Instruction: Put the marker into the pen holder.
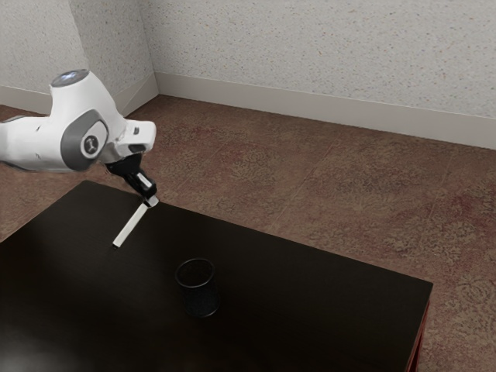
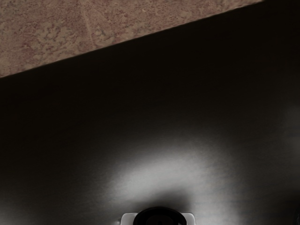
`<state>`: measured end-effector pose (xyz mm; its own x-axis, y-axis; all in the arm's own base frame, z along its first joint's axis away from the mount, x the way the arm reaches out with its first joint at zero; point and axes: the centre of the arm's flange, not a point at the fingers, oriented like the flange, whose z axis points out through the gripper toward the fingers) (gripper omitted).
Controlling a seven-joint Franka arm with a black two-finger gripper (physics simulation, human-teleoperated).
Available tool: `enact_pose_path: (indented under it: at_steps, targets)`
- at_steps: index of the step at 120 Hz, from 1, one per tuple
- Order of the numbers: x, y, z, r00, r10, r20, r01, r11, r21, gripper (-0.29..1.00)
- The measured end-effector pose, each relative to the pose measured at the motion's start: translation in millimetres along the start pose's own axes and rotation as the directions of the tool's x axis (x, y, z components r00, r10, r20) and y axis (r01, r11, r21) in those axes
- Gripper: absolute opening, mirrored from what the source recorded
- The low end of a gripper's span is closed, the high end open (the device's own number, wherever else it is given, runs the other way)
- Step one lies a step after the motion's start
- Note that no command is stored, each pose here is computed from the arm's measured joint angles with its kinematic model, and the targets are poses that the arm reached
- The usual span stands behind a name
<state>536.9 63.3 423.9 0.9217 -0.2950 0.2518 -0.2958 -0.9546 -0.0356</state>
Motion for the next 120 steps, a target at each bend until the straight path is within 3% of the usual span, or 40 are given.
enact_pose_path:
  at_steps: [8,24,35,75,120]
  targets:
    - [13.6,46.4,-10.2,0.999,0.041,-0.022,-0.042,0.998,-0.044,-0.07]
    - [42.7,198.1,8.7,0.984,0.167,-0.063,-0.176,0.963,-0.203,-0.08]
    - [47.3,240.0,9.0,0.979,0.18,-0.096,-0.198,0.949,-0.247,-0.08]
    - [58.5,159.3,-1.5,0.98,0.017,-0.199,-0.059,0.976,-0.209,-0.08]
    - [54.5,139.3,6.8,0.978,0.008,-0.209,-0.052,0.977,-0.208,-0.08]
